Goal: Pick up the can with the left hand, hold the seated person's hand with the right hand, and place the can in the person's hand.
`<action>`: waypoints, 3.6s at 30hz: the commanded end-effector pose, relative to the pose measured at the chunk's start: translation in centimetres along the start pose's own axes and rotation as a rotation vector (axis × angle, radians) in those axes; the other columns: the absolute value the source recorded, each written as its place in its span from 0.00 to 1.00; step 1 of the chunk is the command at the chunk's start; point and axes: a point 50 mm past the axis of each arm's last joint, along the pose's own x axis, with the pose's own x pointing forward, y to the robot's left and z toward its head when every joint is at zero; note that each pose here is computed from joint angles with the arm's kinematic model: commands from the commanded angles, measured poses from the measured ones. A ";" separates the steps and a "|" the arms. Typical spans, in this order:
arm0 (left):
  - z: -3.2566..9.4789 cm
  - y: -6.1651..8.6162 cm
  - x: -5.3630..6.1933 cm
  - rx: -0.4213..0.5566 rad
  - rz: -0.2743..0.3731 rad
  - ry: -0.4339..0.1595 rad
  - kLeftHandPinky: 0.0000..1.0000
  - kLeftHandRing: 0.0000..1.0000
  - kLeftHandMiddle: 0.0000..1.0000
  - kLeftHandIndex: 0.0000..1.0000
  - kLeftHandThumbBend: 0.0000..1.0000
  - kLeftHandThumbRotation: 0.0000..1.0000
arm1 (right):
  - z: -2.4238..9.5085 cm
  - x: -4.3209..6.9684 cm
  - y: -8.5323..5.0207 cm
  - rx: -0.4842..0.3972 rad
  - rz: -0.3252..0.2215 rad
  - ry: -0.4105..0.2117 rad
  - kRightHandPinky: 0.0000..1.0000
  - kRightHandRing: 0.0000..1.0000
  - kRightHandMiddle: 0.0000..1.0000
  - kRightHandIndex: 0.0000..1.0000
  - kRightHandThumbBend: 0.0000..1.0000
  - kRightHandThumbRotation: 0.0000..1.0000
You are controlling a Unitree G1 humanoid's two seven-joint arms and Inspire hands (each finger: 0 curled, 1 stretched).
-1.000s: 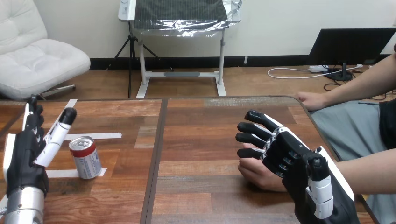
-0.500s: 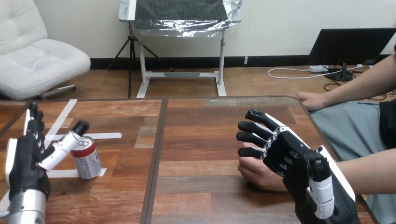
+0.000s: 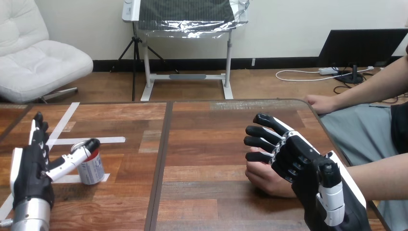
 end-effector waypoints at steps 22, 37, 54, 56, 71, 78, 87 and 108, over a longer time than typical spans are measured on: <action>2.4 -0.5 2.4 0.130 -0.090 -0.031 1.00 1.00 1.00 1.00 0.89 0.04 | 0.7 0.9 -0.2 -0.027 -0.007 -0.069 0.76 0.84 0.85 0.88 0.92 1.00; 2.6 -0.7 2.8 0.189 -0.115 0.005 1.00 1.00 1.00 1.00 0.90 0.04 | 0.8 0.9 -0.3 -0.030 -0.008 -0.070 0.77 0.84 0.85 0.88 0.92 1.00; 2.7 -0.9 3.4 0.268 -0.125 0.035 0.93 0.95 0.96 0.98 0.91 0.08 | 0.8 0.9 -0.3 -0.032 -0.007 -0.069 0.77 0.84 0.85 0.88 0.92 1.00; 2.7 -0.9 3.5 0.277 -0.125 0.037 0.92 0.95 0.95 0.97 0.90 0.07 | 0.8 0.9 -0.3 -0.029 -0.008 -0.068 0.76 0.84 0.85 0.88 0.92 1.00; 2.9 -1.1 3.9 0.368 -0.148 0.051 0.85 0.90 0.92 0.94 0.85 0.01 | 0.9 0.9 -0.3 -0.037 -0.006 -0.072 0.76 0.83 0.85 0.88 0.92 1.00; 3.1 -1.3 4.0 0.392 -0.143 0.062 0.83 0.88 0.90 0.91 0.84 0.00 | 0.9 0.9 -0.3 -0.036 -0.005 -0.075 0.76 0.84 0.85 0.88 0.92 1.00; 3.3 -1.4 4.1 0.427 -0.130 0.064 0.81 0.85 0.86 0.87 0.81 0.00 | 1.0 0.9 -0.3 -0.039 -0.002 -0.078 0.77 0.84 0.85 0.88 0.91 1.00; 3.6 -1.7 4.4 0.489 -0.113 0.075 0.74 0.78 0.79 0.79 0.77 0.00 | 1.1 1.0 -0.3 -0.034 -0.003 -0.076 0.76 0.83 0.85 0.87 0.92 0.99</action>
